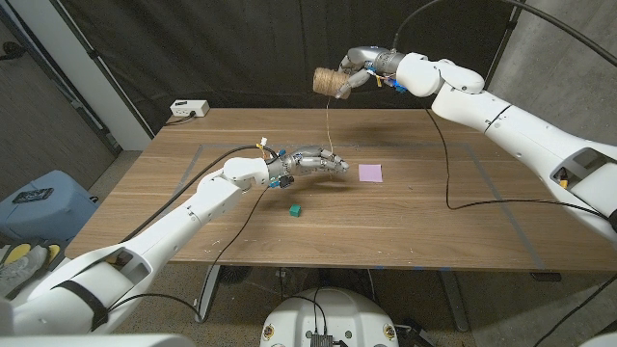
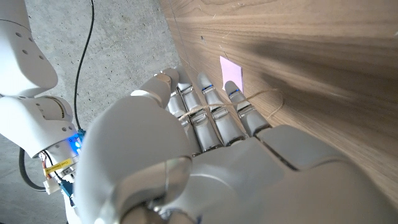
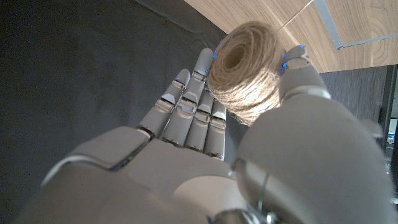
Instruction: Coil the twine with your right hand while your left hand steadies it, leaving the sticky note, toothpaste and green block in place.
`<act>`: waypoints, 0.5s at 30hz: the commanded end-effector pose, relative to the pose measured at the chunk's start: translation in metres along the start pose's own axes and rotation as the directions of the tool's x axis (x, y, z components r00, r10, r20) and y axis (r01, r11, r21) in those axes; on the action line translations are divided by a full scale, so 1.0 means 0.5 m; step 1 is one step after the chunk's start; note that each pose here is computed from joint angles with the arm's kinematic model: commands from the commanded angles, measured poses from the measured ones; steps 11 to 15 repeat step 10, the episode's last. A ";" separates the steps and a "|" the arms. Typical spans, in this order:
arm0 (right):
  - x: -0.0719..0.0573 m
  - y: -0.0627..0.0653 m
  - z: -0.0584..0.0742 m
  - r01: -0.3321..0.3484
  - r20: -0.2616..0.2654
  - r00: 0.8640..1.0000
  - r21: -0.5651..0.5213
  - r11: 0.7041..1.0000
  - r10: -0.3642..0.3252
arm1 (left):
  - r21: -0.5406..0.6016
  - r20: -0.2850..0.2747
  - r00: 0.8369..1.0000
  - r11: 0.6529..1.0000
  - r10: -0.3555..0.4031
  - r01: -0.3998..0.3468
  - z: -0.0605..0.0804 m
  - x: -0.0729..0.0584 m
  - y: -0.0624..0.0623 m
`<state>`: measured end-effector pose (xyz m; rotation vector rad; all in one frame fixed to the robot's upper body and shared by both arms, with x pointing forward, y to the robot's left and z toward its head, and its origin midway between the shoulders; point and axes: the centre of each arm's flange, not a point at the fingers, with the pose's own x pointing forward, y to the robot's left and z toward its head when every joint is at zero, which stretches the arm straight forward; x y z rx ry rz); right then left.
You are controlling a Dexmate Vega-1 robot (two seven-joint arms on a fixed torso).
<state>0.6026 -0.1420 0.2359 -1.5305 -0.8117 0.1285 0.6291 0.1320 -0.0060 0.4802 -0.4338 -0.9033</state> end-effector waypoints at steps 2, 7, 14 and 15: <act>0.019 0.008 -0.019 -0.011 -0.025 1.000 0.014 1.000 0.012 | -0.009 0.016 1.000 1.000 -0.015 0.015 0.009 -0.003 -0.002; 0.020 0.014 -0.025 -0.010 -0.031 0.999 0.025 1.000 0.011 | -0.006 0.017 1.000 1.000 -0.022 0.022 0.010 -0.003 -0.003; 0.020 0.016 -0.026 -0.009 -0.030 0.999 0.026 1.000 0.010 | -0.006 0.018 1.000 1.000 -0.021 0.021 0.011 -0.004 -0.004; 0.020 0.016 -0.026 -0.009 -0.030 0.999 0.026 1.000 0.010 | -0.006 0.018 1.000 1.000 -0.021 0.021 0.011 -0.004 -0.004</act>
